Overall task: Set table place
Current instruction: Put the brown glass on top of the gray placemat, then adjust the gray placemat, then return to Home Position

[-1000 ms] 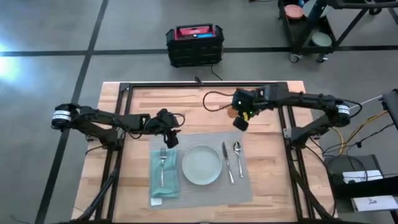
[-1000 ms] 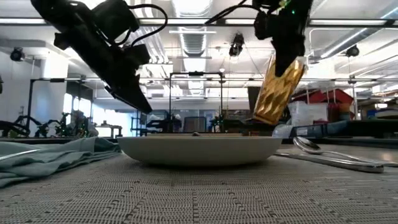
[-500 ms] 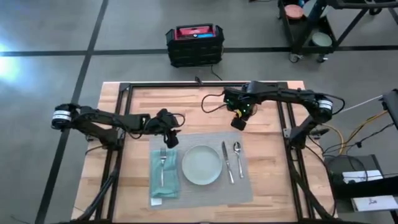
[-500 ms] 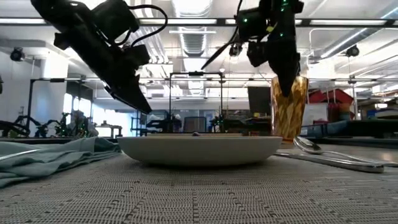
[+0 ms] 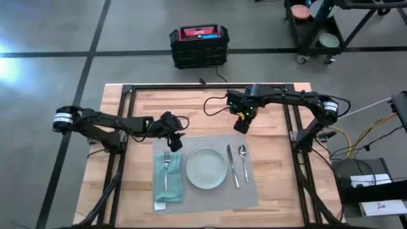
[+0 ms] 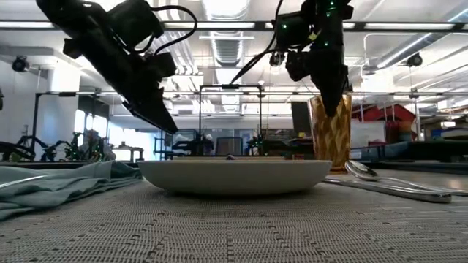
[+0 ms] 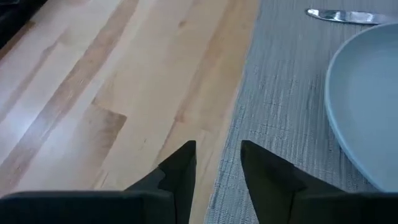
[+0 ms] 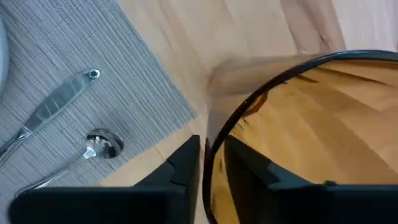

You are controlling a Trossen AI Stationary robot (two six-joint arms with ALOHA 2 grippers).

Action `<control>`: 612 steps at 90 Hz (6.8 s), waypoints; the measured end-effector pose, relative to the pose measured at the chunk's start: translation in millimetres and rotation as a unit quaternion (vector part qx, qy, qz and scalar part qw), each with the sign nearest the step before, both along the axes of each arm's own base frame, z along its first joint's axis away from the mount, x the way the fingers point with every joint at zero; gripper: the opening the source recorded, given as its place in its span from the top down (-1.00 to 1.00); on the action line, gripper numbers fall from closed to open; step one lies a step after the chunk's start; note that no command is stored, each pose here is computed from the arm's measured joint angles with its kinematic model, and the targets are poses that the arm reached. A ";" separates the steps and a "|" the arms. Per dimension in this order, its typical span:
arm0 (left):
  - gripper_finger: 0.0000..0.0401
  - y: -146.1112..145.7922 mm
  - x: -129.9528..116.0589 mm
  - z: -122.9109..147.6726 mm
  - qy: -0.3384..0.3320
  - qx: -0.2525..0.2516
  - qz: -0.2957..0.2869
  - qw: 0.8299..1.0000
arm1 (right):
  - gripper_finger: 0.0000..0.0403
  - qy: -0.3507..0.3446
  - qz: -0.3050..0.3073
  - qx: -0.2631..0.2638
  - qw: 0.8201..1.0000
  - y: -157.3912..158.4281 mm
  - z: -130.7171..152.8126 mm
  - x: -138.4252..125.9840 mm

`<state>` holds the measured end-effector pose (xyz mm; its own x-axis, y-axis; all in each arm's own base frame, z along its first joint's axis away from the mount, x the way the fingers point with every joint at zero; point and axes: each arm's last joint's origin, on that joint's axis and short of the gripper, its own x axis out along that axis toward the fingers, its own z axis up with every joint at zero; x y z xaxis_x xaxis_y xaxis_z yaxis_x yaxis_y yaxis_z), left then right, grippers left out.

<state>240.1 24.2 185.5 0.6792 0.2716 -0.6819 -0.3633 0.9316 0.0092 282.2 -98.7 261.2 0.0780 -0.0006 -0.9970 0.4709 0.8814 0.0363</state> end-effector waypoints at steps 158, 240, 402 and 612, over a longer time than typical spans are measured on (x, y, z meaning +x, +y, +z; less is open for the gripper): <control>0.43 -52.6 -88.2 -46.9 0.228 -0.094 0.056 0.967 | 0.61 -0.236 0.083 0.028 0.968 135.6 -16.0 -77.2; 0.55 -40.9 -58.2 44.7 0.134 -0.050 0.022 0.989 | 0.84 -0.297 0.113 -0.029 0.948 133.3 13.9 -69.5; 0.96 -30.0 -154.5 8.7 -0.359 -0.046 -0.091 0.928 | 0.99 -0.695 0.100 -0.127 0.701 105.1 -87.1 -183.8; 0.96 -35.3 -128.8 -34.7 -0.276 -0.017 -0.141 0.951 | 0.99 -0.676 0.112 -0.135 0.716 105.1 -92.1 -183.4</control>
